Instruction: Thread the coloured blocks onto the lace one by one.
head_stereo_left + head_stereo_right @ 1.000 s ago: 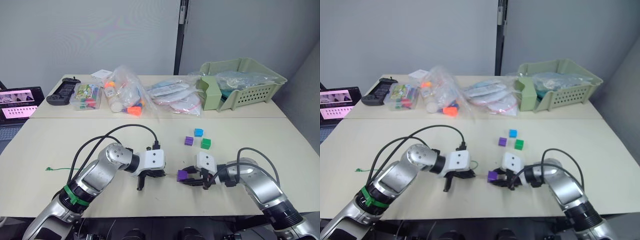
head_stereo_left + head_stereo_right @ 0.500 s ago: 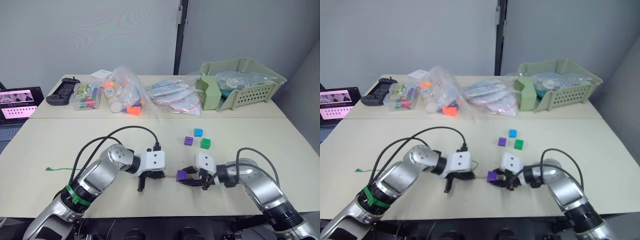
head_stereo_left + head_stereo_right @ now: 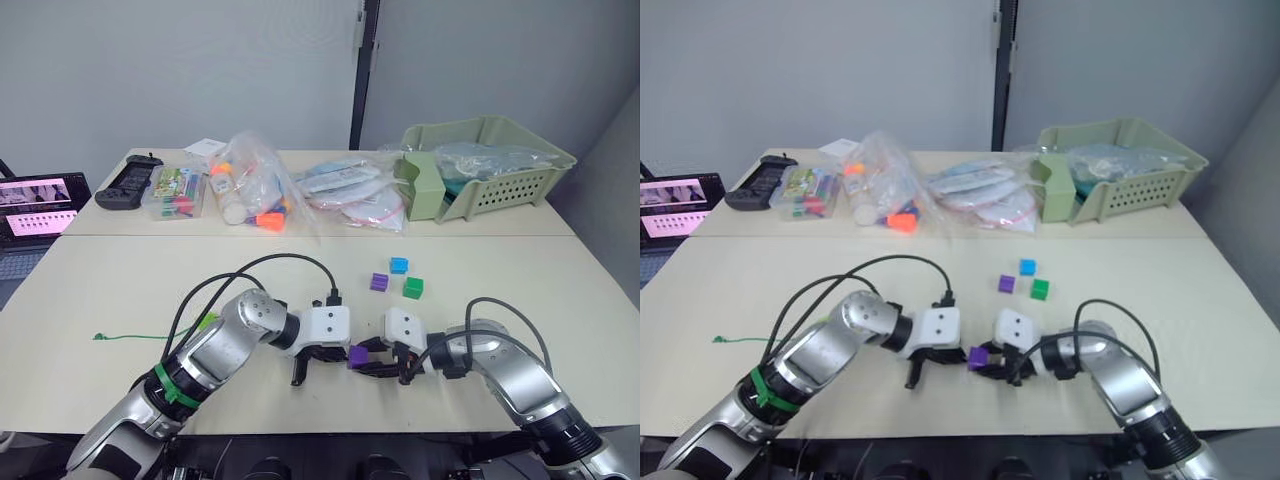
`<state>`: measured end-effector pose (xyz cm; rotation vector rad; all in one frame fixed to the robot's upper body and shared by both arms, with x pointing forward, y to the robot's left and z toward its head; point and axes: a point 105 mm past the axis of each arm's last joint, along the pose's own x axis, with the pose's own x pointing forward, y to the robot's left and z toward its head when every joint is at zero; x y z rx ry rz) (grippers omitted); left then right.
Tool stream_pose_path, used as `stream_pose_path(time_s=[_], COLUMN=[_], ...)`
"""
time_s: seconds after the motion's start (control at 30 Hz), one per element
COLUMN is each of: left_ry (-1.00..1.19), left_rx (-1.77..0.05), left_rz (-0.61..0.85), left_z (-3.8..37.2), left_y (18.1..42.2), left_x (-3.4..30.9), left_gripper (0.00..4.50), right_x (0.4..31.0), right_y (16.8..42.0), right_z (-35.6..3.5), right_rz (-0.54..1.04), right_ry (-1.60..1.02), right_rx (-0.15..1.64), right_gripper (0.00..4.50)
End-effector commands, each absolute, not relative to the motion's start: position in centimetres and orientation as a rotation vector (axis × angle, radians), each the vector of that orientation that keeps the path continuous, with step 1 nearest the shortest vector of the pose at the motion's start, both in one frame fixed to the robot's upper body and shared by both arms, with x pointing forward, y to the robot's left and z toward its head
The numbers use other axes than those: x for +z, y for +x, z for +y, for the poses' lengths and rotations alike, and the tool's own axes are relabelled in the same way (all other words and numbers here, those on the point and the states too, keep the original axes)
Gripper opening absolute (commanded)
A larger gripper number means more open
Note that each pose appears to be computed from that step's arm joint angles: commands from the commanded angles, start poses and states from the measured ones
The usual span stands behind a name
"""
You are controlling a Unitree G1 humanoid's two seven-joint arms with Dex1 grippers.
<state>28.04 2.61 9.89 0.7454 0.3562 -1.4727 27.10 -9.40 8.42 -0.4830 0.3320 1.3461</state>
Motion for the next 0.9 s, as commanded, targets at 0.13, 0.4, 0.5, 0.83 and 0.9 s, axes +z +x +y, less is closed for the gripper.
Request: stream_pose_path(time_s=[0.13, 0.4, 0.5, 0.83, 0.9], left_ry=[0.633, 0.545, 0.526, 0.583, 0.597], left_rx=[-1.523, -1.551, -1.583, -1.581, -1.587], left_rz=[0.223, 0.178, 0.188, 0.134, 0.114], left_z=[0.3, 3.5, 5.0, 5.2, 4.9], left_y=[27.4, 28.1, 28.0, 28.6, 28.5], left_x=[11.6, 13.6, 13.5, 10.8, 10.2], left_gripper=[0.33, 2.93, 2.97, 2.97, 2.97], right_x=[8.3, 8.0, 7.9, 8.0, 8.0], right_y=[26.7, 26.6, 26.4, 26.0, 26.0], right_z=[-8.6, -9.7, -10.2, -11.5, -11.8], right_rz=[0.322, 0.350, 0.360, 0.392, 0.399], right_ry=[-0.493, -0.510, -0.512, -0.531, -0.535], right_rx=[1.362, 1.333, 1.326, 1.308, 1.299], right_gripper=[1.15, 1.15, 1.15, 1.15, 1.15])
